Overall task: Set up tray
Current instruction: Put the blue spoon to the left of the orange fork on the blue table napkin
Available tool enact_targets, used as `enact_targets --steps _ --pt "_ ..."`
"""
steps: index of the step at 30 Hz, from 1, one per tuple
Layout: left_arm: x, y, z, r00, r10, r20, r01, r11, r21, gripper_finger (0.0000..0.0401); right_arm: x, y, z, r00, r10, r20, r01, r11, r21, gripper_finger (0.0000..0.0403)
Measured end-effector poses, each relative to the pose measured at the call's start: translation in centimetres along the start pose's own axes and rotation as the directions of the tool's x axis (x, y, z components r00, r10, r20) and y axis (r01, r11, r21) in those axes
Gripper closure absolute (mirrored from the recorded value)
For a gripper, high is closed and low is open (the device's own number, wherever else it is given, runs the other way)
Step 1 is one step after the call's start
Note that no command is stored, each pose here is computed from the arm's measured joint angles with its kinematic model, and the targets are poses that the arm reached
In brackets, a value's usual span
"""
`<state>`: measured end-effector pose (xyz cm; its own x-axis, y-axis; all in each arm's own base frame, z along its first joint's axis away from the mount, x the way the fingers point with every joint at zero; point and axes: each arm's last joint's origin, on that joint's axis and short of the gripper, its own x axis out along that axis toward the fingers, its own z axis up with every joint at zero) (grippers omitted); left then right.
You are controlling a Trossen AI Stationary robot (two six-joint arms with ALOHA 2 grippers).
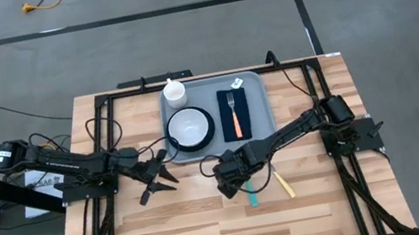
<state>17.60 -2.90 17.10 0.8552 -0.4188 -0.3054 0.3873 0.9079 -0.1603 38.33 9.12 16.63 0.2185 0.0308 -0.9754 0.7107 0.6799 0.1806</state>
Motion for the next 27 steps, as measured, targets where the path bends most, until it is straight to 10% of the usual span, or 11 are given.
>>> enact_targets --steps 8,19,27 --pt "-0.1 0.1 -1.2 0.992 0.005 -0.123 -0.012 0.999 -0.05 0.0298 0.0 -1.3 0.9 0.994 -0.015 -0.109 0.019 0.999 0.041 0.0317" --pt "-0.1 0.1 -1.4 0.991 0.007 -0.136 -0.011 0.999 -0.032 0.0298 -0.1 -2.5 1.9 0.984 -0.02 -0.174 0.044 0.989 0.138 0.0177" --pt "-0.1 0.1 -1.4 0.991 0.006 -0.137 -0.007 1.0 -0.009 0.0298 0.0 -2.3 2.1 0.988 0.004 -0.155 0.034 0.97 0.242 0.017"
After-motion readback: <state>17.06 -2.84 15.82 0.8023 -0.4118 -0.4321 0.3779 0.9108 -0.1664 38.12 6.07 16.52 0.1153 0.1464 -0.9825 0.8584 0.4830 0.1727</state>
